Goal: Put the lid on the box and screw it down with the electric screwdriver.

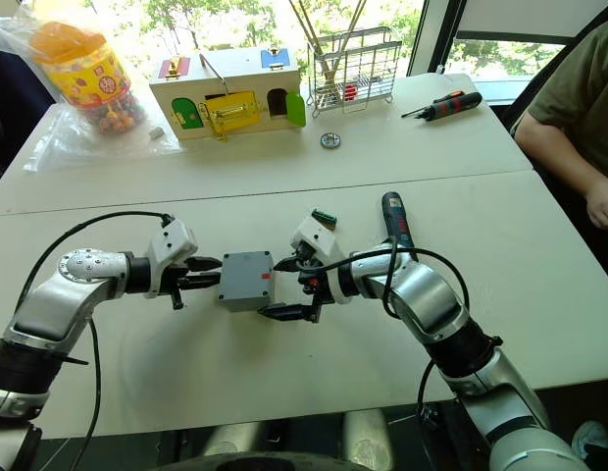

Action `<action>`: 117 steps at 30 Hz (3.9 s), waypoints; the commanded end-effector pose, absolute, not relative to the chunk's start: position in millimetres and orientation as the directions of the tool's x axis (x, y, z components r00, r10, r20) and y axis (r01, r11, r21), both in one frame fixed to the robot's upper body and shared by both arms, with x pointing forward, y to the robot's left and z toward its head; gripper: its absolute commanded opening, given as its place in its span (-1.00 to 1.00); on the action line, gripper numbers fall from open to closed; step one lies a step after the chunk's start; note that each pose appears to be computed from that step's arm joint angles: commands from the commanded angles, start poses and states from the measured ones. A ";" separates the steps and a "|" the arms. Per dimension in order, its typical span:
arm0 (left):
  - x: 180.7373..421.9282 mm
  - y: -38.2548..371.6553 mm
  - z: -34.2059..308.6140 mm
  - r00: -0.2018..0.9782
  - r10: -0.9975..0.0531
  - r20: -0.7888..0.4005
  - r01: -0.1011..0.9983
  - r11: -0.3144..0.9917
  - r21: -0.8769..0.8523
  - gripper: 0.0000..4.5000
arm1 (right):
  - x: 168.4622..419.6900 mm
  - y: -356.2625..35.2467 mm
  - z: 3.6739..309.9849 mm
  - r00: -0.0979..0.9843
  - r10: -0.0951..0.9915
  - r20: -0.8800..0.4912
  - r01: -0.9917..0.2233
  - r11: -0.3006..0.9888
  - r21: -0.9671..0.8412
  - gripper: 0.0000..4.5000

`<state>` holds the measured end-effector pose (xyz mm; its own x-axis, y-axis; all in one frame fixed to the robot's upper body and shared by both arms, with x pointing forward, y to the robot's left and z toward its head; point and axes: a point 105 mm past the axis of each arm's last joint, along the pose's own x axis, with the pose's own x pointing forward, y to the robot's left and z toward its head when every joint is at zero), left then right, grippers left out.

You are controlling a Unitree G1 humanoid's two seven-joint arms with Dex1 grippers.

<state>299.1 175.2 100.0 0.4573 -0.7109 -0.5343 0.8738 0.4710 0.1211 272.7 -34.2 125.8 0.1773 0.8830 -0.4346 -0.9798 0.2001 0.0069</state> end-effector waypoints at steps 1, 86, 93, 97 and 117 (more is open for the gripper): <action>295.8 195.1 117.9 0.475 -0.690 -0.547 0.867 0.472 0.158 -0.40 | 277.9 -55.3 161.1 0.240 0.894 -0.378 -0.970 0.237 -0.055 0.99; 268.7 180.9 168.3 0.406 -0.761 -0.506 0.904 0.416 0.099 -0.40 | 294.0 -11.6 178.4 0.243 0.953 -0.179 -0.968 0.228 -0.099 -0.99; 269.3 177.1 165.8 0.398 -0.764 -0.508 0.909 0.405 0.104 -0.40 | 292.0 -5.7 170.3 0.248 0.950 -0.188 -0.968 0.235 -0.087 -0.99; 269.1 176.2 165.6 0.395 -0.765 -0.509 0.910 0.400 0.106 -0.40 | 297.3 -6.6 164.1 0.270 0.942 -0.200 -0.962 0.257 -0.089 -0.99; 272.8 173.7 164.9 0.399 -0.766 -0.505 0.910 0.397 0.117 -0.40 | 306.9 -13.5 146.8 0.300 0.923 -0.241 -0.954 0.289 -0.083 -0.99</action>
